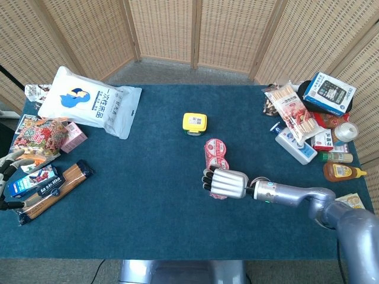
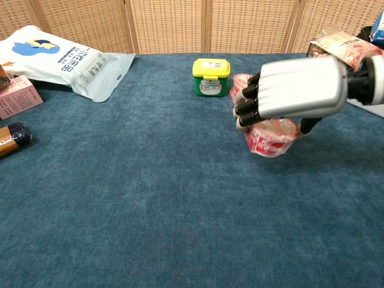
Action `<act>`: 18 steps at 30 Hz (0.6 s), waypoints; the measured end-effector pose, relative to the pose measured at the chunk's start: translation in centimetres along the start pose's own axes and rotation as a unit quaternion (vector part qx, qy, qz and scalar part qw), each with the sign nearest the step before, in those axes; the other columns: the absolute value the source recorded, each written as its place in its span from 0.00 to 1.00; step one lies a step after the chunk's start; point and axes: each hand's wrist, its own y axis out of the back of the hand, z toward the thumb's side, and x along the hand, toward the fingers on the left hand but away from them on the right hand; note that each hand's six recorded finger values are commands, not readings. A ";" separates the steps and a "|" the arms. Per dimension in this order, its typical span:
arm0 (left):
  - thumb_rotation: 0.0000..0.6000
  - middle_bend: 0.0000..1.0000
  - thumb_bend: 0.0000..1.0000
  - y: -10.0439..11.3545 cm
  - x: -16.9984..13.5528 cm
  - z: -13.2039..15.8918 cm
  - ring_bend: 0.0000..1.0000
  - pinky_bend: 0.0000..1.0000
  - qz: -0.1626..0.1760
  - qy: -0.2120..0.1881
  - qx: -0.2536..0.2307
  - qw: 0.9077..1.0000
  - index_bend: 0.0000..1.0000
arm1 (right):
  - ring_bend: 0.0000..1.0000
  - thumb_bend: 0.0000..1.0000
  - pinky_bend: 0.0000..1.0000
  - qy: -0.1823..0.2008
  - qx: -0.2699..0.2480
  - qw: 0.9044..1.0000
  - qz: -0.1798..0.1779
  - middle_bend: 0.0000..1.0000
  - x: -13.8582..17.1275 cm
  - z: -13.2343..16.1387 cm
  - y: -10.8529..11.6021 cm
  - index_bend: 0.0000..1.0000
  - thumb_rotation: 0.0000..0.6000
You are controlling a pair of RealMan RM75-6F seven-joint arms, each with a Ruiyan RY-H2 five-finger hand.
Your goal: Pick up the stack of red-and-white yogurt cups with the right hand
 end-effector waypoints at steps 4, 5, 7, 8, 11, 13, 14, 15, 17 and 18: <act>1.00 0.00 0.00 0.1 -0.1 0.2 0.00 0.00 -0.002 -0.009 -0.008 1.000 0.23 | 0.55 0.35 0.49 -0.012 0.015 1.000 -0.009 0.65 1.2 -0.5 2.6 0.64 1.00; 1.00 0.00 0.00 0.1 -0.2 0.2 0.00 0.00 -0.002 -0.011 -0.010 1.000 0.22 | 0.55 0.35 0.49 -0.016 0.021 1.000 -0.012 0.65 1.6 -0.7 3.5 0.64 1.00; 1.00 0.00 0.00 0.2 -0.3 0.3 0.00 0.00 -0.003 -0.016 -0.013 1.000 0.22 | 0.55 0.35 0.49 -0.023 0.032 0.999 -0.015 0.65 2.1 -1.1 4.9 0.64 1.00; 1.00 0.00 0.00 0.2 -0.3 0.3 0.00 0.00 -0.004 -0.017 -0.013 1.000 0.23 | 0.55 0.35 0.49 -0.027 0.039 0.999 -0.017 0.65 2.4 -1.4 5.9 0.64 1.00; 1.00 0.00 0.00 0.2 -0.4 0.1 0.00 0.00 -0.006 -0.017 -0.014 1.000 0.23 | 0.55 0.35 0.49 -0.039 0.057 0.997 -0.022 0.65 3.1 -2.3 8.4 0.64 1.00; 1.00 0.00 0.00 0.2 -0.4 0.1 0.00 0.00 -0.007 -0.017 -0.015 1.000 0.23 | 0.55 0.35 0.49 -0.047 0.070 0.996 -0.025 0.65 3.3 -2.9 9.8 0.64 1.00; 1.00 0.00 0.00 0.3 -0.4 0.1 0.00 0.00 -0.007 -0.018 -0.015 1.000 0.23 | 0.55 0.35 0.49 -0.052 0.078 0.995 -0.027 0.65 3.4 -3.3 10.8 0.64 1.00; 1.00 0.00 0.00 0.3 -0.4 0.1 0.00 0.00 -0.007 -0.018 -0.014 1.000 0.23 | 0.55 0.35 0.49 -0.056 0.084 0.994 -0.030 0.65 3.4 -3.5 11.5 0.64 1.00; 1.00 0.00 0.00 0.3 -0.4 0.2 0.00 0.00 -0.007 -0.019 -0.014 1.000 0.23 | 0.55 0.35 0.49 -0.064 0.093 0.993 -0.037 0.65 3.3 -4.1 13.0 0.64 1.00; 1.00 0.00 0.00 0.3 -0.4 0.1 0.00 0.00 -0.008 -0.019 -0.013 1.000 0.23 | 0.55 0.35 0.49 -0.067 0.097 0.992 -0.039 0.65 3.2 -4.3 13.5 0.64 1.00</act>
